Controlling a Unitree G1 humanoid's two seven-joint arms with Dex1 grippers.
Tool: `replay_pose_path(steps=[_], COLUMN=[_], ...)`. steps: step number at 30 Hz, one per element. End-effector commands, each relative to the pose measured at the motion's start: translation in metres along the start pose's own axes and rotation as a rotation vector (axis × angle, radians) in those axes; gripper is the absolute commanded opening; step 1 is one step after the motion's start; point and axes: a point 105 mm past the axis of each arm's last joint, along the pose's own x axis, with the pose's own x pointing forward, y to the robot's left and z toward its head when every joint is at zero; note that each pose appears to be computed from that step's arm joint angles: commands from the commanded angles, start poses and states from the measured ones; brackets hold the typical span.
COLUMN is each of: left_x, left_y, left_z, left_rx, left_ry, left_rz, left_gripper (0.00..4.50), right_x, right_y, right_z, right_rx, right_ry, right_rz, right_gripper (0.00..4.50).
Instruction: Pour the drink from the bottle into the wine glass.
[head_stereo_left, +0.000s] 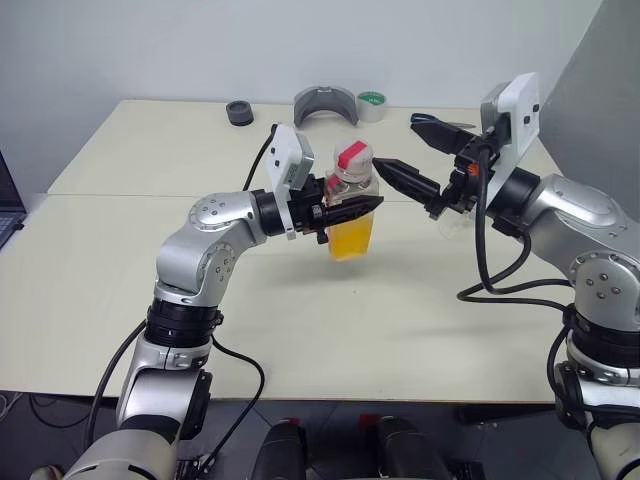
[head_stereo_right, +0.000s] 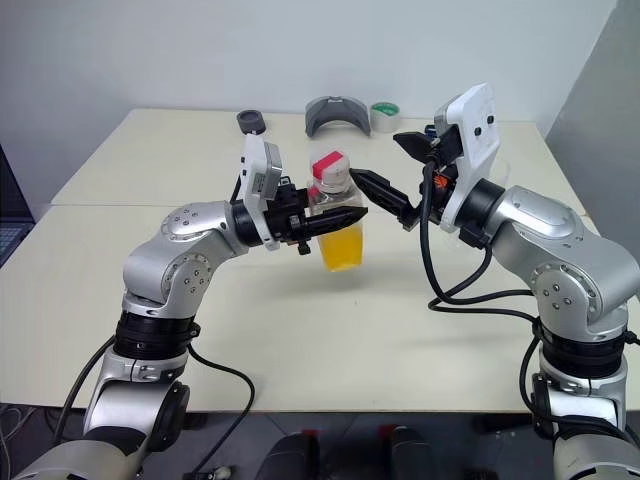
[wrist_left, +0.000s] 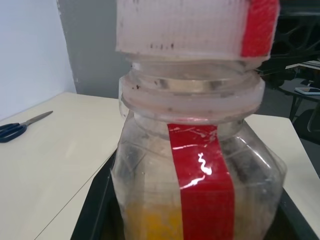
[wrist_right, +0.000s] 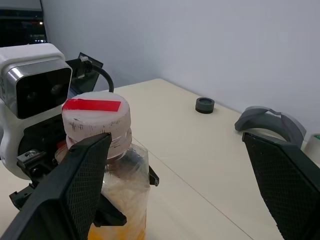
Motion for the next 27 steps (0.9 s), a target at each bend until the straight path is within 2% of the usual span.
replay_pose_path(steps=[1,27], left_x=[0.0,0.0], left_y=[-0.005,-0.006], left_z=[0.019,0.018], left_rx=[0.053,0.05], left_ry=[-0.053,-0.057], left_rz=[-0.021,-0.016], left_gripper=[1.74,1.74], right_x=[-0.004,0.001], right_y=[0.007,0.018], right_z=[0.005,0.007], right_rx=[-0.018,0.022], right_ry=[-0.014,-0.041], right_rz=[0.033,0.1], right_gripper=[4.47,4.47])
